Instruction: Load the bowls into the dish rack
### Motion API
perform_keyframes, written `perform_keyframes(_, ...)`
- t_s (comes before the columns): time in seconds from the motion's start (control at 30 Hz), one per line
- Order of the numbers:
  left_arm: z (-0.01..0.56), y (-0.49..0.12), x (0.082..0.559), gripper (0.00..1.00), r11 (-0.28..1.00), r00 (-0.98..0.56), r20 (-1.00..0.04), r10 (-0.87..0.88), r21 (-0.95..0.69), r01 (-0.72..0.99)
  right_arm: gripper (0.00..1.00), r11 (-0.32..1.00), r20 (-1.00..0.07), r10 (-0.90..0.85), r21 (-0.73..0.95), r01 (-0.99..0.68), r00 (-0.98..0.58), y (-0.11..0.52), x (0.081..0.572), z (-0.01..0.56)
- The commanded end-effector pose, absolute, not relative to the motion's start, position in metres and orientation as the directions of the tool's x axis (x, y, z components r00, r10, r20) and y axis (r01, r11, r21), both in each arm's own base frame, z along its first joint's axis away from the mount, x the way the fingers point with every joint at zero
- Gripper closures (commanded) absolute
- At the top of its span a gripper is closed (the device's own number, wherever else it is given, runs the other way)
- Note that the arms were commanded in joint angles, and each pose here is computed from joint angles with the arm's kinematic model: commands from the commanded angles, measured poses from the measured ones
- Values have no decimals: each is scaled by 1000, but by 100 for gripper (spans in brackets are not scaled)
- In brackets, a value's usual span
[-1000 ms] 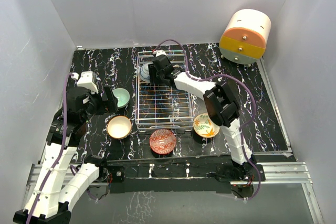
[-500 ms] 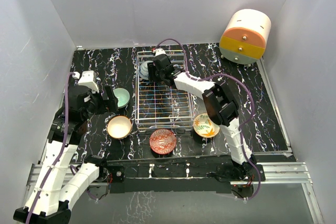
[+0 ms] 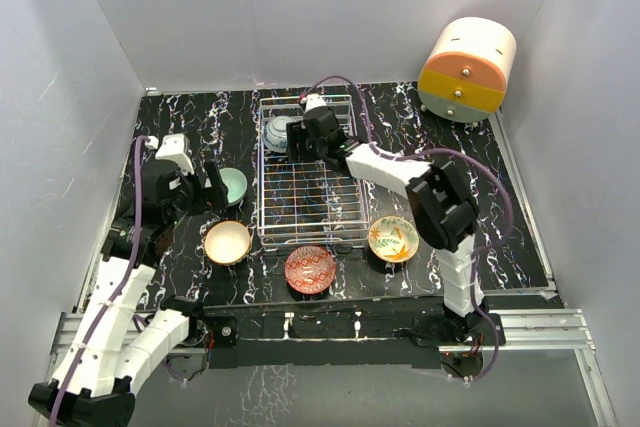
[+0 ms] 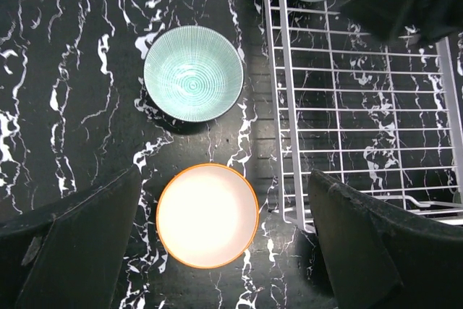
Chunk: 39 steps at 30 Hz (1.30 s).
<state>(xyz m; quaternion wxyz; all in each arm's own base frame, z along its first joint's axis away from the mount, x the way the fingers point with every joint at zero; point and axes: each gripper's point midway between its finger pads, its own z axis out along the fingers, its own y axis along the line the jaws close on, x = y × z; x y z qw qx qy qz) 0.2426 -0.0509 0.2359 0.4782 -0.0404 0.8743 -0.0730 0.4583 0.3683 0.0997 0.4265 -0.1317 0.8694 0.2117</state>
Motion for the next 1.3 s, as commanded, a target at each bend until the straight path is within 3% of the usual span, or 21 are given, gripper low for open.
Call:
perform_keyframes(0.0, 221, -59, 255, 3, 979, -543, -822, -174, -204, -5, 41, 827, -915, 82, 283, -485, -395, 363, 453, 233)
perform_keyframes(0.17, 201, -61, 271, 4, 979, -548, -816, -185, -204, -28, 36, 842, -937, 115, 268, -467, -330, 323, 417, 289)
perform_keyframes(0.43, 160, -49, 305, 15, 973, -606, -763, -224, -135, -189, 34, 887, -937, 83, 224, -403, -338, 263, 369, 299)
perform_keyframes(0.83, 114, -82, 336, 33, 975, -644, -737, -206, -209, -73, 33, 914, -942, 80, 200, -353, -325, 217, 338, 303)
perform_keyframes(1.07, 97, -85, 351, 37, 985, -650, -746, -145, -170, -26, 33, 911, -934, 86, 215, -352, -348, 216, 335, 294)
perform_keyframes(1.27, 66, -87, 346, 41, 986, -715, -684, -142, -162, -40, 33, 921, -938, 89, 205, -331, -334, 208, 335, 295)
